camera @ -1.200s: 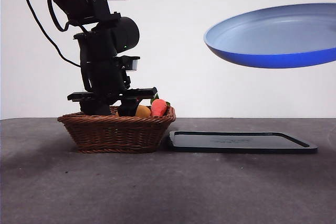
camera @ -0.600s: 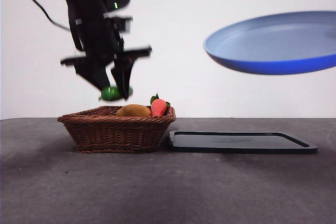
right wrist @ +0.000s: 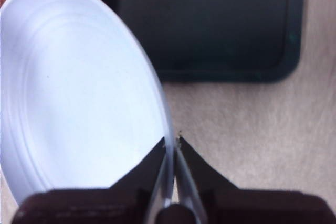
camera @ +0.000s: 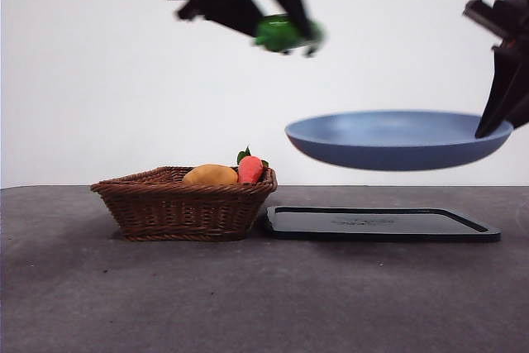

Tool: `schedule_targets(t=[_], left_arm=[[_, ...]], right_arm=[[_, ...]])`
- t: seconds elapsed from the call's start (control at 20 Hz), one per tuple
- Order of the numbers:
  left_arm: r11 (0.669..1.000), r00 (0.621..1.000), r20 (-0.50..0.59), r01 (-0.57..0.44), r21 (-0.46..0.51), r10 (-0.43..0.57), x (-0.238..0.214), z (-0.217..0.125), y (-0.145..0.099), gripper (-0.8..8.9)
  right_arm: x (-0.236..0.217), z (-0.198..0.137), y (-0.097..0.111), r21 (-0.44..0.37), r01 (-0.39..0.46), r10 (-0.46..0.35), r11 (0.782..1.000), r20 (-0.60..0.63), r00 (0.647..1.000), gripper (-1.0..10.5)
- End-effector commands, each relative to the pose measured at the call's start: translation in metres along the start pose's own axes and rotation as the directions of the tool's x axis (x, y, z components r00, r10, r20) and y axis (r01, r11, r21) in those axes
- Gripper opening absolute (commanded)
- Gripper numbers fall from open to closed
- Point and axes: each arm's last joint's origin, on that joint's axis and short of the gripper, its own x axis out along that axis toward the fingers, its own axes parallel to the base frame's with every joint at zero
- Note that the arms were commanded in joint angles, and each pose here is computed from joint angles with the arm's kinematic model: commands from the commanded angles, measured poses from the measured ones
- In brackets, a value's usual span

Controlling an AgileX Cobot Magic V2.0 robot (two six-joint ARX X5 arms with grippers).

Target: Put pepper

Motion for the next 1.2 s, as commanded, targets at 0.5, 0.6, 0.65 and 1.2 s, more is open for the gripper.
schedule_targets(t=[0.5,0.6,0.65,1.2], left_arm=[[0.966,0.988,-0.112,-0.071,0.248,0.102,0.104,-0.027,-0.033,1.26],[0.966,0.987,-0.127,-0.07,0.248,0.104,0.109,-0.03,-0.032,1.27],[0.966,0.986,-0.129,-0.069,0.248,0.104,0.109,-0.03,-0.032,1.28],[0.966,0.989,-0.118,-0.059,0.252,0.091,0.092,-0.026,-0.038,2.61]], right_arm=[[0.005,0.003,-0.001,0.042,-0.031,0.032,0.999,-0.026,0.999,0.1],[0.005,0.003,-0.001,0.042,-0.031,0.032,0.999,-0.027,0.999,0.1],[0.005,0.003,-0.001,0.043,-0.03,0.032,0.999,-0.028,0.999,0.1],[0.005,0.0,-0.001,0.082,-0.017,0.021,0.997,-0.049,0.999,0.1]])
